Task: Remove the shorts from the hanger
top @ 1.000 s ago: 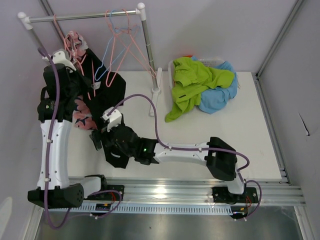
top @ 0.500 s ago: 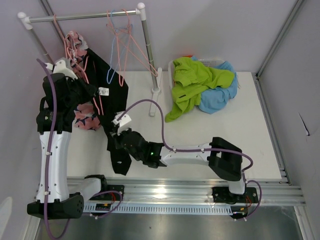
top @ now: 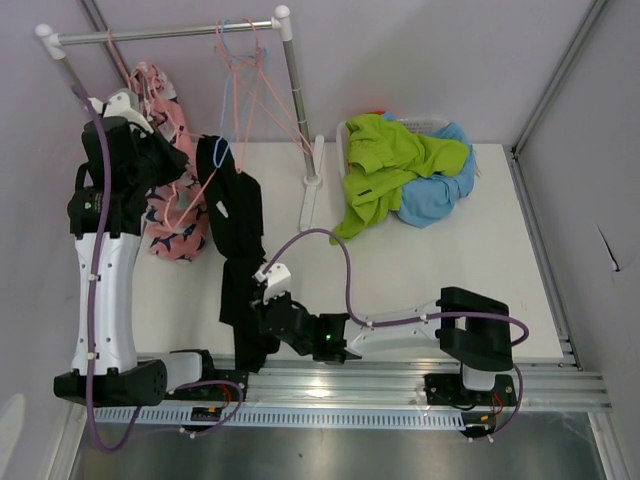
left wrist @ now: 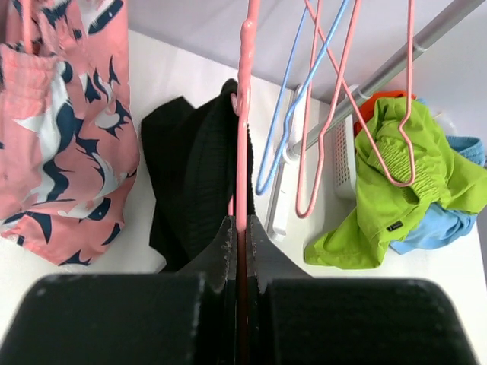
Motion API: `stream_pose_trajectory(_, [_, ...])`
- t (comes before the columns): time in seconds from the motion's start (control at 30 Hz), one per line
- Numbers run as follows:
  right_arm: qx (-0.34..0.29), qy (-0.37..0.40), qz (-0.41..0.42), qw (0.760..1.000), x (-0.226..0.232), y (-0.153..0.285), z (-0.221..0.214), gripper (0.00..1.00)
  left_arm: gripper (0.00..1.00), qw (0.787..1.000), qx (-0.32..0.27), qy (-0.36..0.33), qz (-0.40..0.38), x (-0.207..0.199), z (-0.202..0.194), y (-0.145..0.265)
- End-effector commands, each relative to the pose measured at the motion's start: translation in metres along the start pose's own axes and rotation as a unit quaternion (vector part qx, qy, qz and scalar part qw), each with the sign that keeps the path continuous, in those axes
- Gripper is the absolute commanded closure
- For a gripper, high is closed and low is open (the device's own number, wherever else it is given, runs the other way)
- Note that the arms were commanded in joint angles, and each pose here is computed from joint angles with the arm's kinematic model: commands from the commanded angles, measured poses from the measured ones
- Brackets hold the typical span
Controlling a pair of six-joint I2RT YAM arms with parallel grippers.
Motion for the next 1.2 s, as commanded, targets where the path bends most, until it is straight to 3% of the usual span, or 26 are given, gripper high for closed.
stream_pose_trajectory(0.0, [-0.015, -0.037, -0.008, 0.999, 0.007, -0.007, 0.007, 1.00, 1.00, 0.998, -0.067, -0.018, -0.014, -0.009, 0.033, 0.008])
stream_pose_trajectory(0.13, [-0.033, -0.037, -0.016, 0.999, 0.001, -0.041, 0.033, 1.00, 1.00, 0.998, -0.054, -0.014, -0.027, -0.013, 0.008, 0.036])
stream_pose_trajectory(0.27, [-0.060, -0.053, -0.025, 0.997, -0.020, -0.085, 0.087, 1.00, 1.00, 0.999, -0.029, -0.009, -0.020, -0.008, -0.014, 0.066])
stream_pose_trajectory(0.43, [-0.091, -0.097, -0.057, 0.990, -0.082, -0.142, 0.158, 1.00, 1.00, 0.999, 0.011, -0.008, -0.042, -0.013, -0.037, 0.097])
stream_pose_trajectory(0.53, [-0.078, -0.108, -0.076, 0.988, -0.112, -0.154, 0.173, 1.00, 1.00, 1.000, -0.002, -0.018, -0.005, -0.001, -0.047, 0.107])
stream_pose_trajectory(0.7, [-0.070, -0.123, -0.103, 0.985, -0.139, -0.124, 0.158, 1.00, 1.00, 0.996, 0.010, -0.051, 0.074, 0.025, -0.058, 0.085])
stream_pose_trajectory(0.83, [-0.060, -0.138, -0.115, 0.982, -0.155, -0.081, 0.137, 1.00, 1.00, 0.990, -0.013, -0.066, 0.120, 0.036, -0.046, 0.056])
stream_pose_trajectory(1.0, [-0.058, -0.139, -0.136, 0.979, -0.173, -0.014, 0.113, 1.00, 1.00, 0.993, -0.037, -0.072, 0.091, 0.023, -0.030, 0.005])
stream_pose_trajectory(1.17, [-0.086, -0.128, -0.165, 0.974, -0.192, 0.054, 0.106, 1.00, 1.00, 0.992, -0.077, -0.075, 0.067, 0.006, 0.008, -0.017])
Point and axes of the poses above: each gripper's point midway between its finger pads, its own y axis back along the fingers, its own x axis along the line the jaws close on, z = x × y, the point moved 4 cm from there along y, back along the fingers, and after that the axes turned 5 degrees about -y, right-handed, at the moved point
